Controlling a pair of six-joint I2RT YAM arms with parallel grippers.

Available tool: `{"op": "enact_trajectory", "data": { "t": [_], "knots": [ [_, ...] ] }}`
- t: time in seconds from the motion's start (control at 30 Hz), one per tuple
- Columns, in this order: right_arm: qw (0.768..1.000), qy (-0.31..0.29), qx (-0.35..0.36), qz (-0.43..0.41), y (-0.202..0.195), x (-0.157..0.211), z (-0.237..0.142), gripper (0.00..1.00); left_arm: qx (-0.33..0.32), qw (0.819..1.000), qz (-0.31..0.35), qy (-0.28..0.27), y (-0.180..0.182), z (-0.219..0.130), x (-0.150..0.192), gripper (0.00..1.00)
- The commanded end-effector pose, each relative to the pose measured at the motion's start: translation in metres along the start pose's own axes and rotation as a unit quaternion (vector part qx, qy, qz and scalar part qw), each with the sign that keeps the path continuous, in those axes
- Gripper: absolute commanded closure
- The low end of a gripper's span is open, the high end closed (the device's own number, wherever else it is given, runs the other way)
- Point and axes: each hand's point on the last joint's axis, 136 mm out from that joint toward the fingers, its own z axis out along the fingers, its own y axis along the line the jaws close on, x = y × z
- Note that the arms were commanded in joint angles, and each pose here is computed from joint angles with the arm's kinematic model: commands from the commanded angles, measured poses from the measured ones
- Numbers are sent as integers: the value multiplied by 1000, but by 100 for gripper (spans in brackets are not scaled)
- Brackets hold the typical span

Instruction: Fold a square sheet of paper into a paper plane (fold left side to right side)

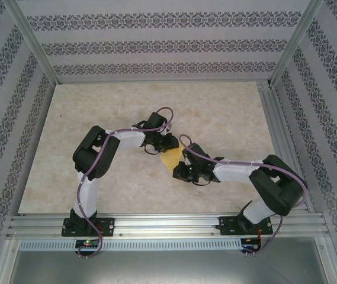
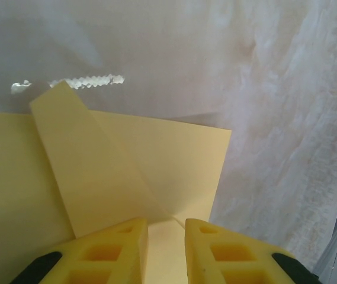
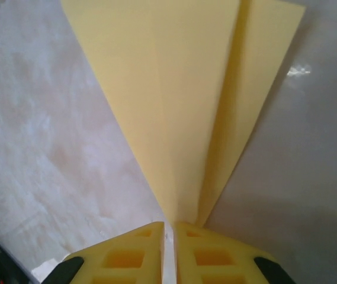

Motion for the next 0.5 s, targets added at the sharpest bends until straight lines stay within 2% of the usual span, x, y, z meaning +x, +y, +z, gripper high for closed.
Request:
{"op": "enact_trajectory", "data": {
  "t": [0.0, 0.13, 0.47],
  "knots": [
    [999, -23, -23, -13, 11, -9, -20, 86, -14, 1000, -1, -3, 13, 10, 1, 74],
    [999, -42, -30, -11, 16, -26, -25, 86, -14, 1000, 0, -4, 13, 9, 1, 74],
    [998, -48, -14, -27, 23, -59, 5, 87, -13, 1000, -4, -5, 12, 8, 4, 74]
  ]
}}
